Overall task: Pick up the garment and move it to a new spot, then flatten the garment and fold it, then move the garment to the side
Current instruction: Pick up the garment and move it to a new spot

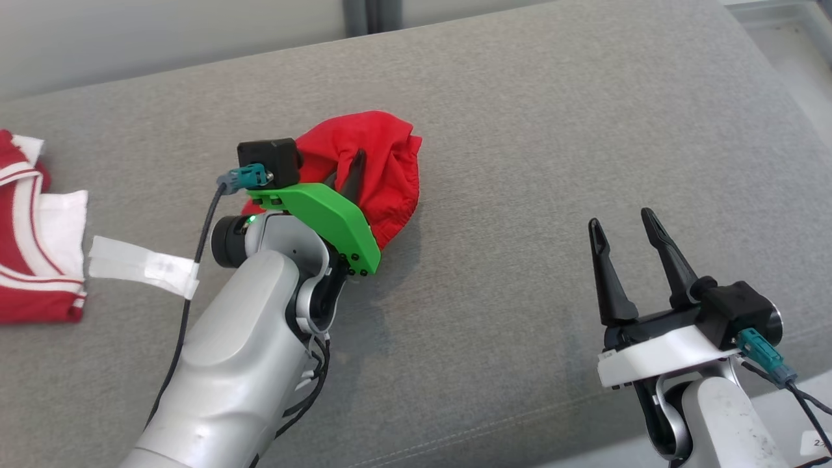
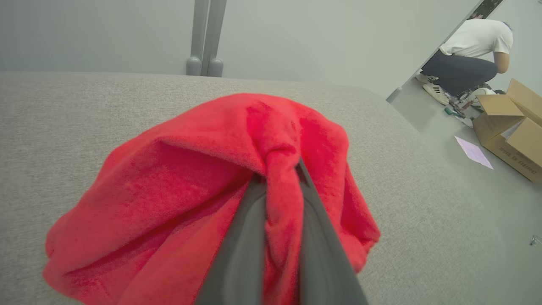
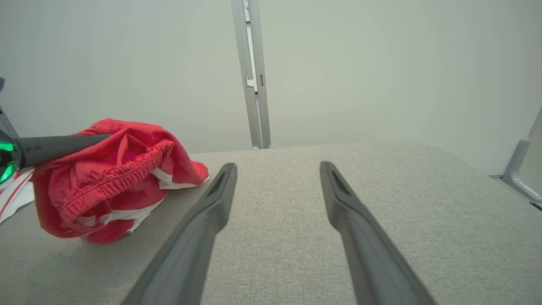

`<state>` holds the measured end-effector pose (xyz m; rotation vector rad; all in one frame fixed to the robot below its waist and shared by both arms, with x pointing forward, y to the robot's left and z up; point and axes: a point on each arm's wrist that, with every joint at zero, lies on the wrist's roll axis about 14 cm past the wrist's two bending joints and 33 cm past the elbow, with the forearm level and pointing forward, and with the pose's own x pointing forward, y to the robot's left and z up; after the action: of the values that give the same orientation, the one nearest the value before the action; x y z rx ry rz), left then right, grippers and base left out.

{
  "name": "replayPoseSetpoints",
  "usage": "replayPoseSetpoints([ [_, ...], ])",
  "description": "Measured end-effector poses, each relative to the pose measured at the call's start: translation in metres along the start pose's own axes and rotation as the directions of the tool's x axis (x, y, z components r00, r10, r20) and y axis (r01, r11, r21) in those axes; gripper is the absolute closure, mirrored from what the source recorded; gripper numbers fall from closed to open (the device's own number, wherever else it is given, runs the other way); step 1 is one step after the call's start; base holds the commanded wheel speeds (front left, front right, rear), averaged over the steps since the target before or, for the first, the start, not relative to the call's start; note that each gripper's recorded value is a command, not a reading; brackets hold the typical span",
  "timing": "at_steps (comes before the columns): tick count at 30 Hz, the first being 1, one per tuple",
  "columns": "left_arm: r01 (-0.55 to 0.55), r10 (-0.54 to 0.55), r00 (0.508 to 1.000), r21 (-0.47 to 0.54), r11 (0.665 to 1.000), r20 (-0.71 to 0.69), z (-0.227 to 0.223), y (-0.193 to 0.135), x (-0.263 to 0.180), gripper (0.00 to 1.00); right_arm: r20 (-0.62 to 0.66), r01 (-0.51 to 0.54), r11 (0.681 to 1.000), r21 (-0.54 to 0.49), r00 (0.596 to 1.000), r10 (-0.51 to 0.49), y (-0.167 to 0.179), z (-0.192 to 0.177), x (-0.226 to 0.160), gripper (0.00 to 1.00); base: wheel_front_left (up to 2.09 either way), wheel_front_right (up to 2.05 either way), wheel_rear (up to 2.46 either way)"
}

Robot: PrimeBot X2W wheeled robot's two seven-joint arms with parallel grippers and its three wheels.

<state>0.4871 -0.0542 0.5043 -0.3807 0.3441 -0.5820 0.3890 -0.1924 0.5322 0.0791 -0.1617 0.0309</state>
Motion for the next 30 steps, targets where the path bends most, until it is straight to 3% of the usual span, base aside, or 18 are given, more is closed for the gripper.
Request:
replayPoseSetpoints([
  [9,0.090,-0.088,0.992,0.014,0.996,-0.094,-0.041,-0.036,0.046,1.00,-0.024,0.117,0.993,-0.024,0.993,-0.117,-0.036,0.001,-0.026,0.00,0.00,0.00,0.00],
  [12,0.116,-0.115,0.987,0.002,0.993,-0.116,-0.057,-0.046,0.053,0.43,-0.034,0.146,0.989,-0.036,0.988,-0.148,-0.044,0.000,-0.033,0.00,0.00,0.00,0.00],
  [13,0.120,-0.121,0.986,-0.010,0.993,-0.113,-0.060,-0.049,0.055,0.11,-0.037,0.155,0.987,-0.040,0.987,-0.157,-0.047,-0.001,-0.035,0.00,0.00,0.00,0.00],
  [14,0.122,-0.124,0.987,-0.027,0.992,-0.105,-0.061,-0.052,0.057,0.00,-0.040,0.164,0.985,-0.044,0.985,-0.166,-0.050,-0.001,-0.037,0.00,0.00,0.00,0.00],
  [21,0.236,-0.244,0.967,-0.103,0.966,-0.067,-0.061,-0.091,0.050,0.00,-0.054,0.168,0.985,-0.046,0.984,-0.170,-0.051,-0.005,-0.038,0.00,0.00,0.00,0.00],
  [26,0.317,-0.319,0.947,-0.065,0.946,-0.034,-0.052,-0.110,0.035,0.00,-0.057,0.148,0.988,-0.039,0.987,-0.150,-0.045,-0.009,-0.032,0.00,0.00,0.00,0.00],
  [30,0.285,-0.284,0.958,0.031,0.958,-0.020,-0.049,-0.093,0.025,0.00,-0.054,0.120,0.992,-0.030,0.991,-0.122,-0.037,-0.011,-0.026,0.00,0.00,0.00,0.00],
])
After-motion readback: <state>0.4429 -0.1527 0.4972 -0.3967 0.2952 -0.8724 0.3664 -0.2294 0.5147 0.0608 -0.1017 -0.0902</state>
